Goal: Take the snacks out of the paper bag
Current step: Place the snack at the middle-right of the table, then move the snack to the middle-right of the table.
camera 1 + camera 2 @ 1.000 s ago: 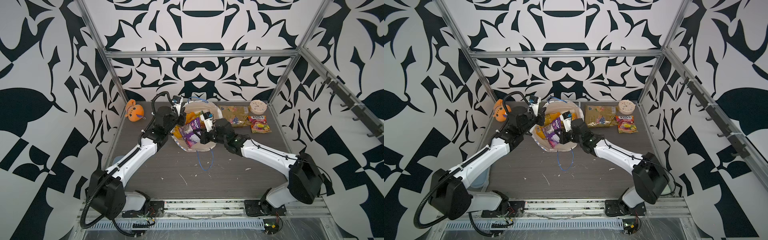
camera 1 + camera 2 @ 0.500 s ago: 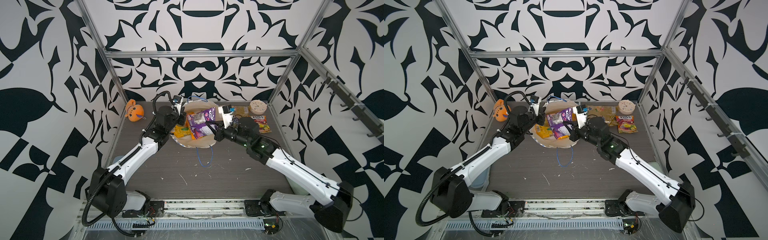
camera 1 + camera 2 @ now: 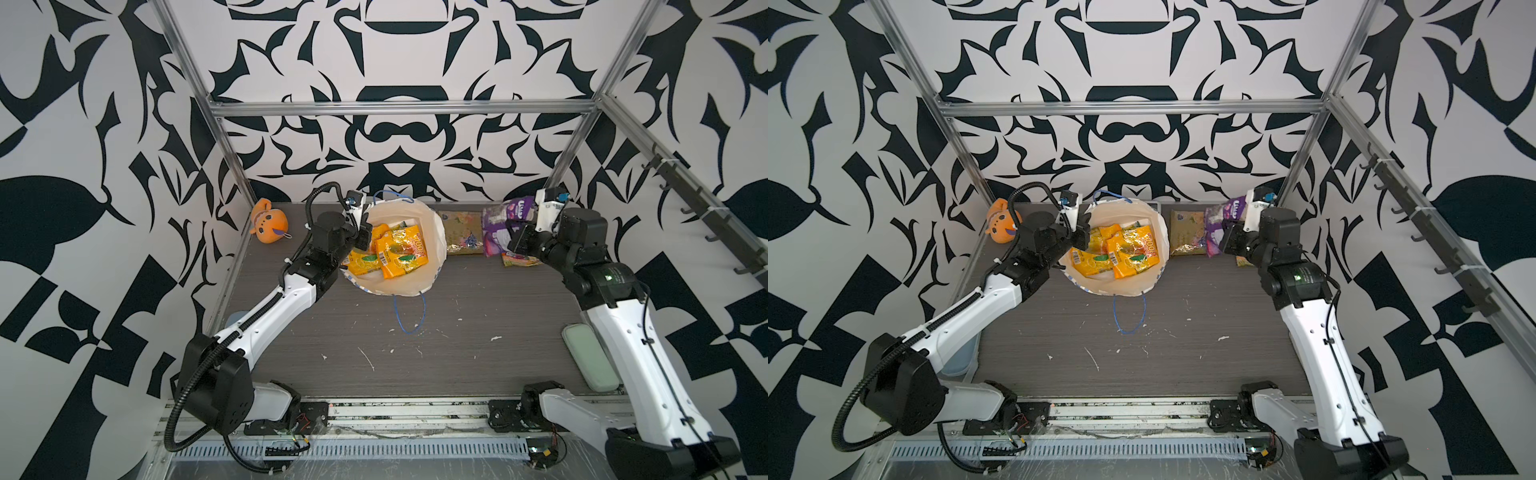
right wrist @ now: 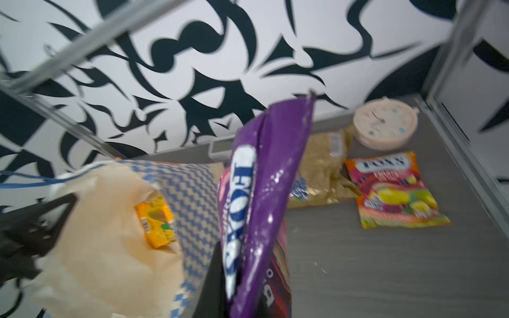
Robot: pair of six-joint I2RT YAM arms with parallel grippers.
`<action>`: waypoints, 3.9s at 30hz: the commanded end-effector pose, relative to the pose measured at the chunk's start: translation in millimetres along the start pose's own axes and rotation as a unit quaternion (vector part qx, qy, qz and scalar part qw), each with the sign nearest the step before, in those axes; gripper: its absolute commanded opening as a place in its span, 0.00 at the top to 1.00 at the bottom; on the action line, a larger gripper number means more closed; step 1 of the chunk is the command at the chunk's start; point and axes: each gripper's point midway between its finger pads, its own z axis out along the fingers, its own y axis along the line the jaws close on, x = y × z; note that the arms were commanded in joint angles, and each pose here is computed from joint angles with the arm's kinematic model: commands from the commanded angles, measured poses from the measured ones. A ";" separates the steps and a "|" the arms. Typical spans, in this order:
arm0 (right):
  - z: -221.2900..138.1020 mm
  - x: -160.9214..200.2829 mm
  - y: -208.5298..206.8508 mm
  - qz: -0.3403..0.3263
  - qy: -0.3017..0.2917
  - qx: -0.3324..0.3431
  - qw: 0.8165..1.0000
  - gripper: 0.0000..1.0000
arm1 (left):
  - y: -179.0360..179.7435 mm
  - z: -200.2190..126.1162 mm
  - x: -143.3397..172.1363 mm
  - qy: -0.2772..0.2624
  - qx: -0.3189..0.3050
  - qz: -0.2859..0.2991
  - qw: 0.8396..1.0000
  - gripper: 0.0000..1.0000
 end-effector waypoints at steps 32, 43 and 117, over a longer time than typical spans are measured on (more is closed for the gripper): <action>128.8 127.2 -129.9 0.127 0.224 0.046 0.965 1.00 | -4.3 -1.1 -44.7 -0.059 0.010 0.010 0.998 1.00; 106.4 142.9 -203.6 0.059 0.270 0.256 0.927 0.98 | -4.9 -3.4 -44.4 -0.060 0.012 0.012 0.998 1.00; 96.7 67.7 10.9 -0.026 0.095 -0.032 0.995 1.00 | -7.0 -8.1 -45.0 -0.057 0.020 0.005 0.998 1.00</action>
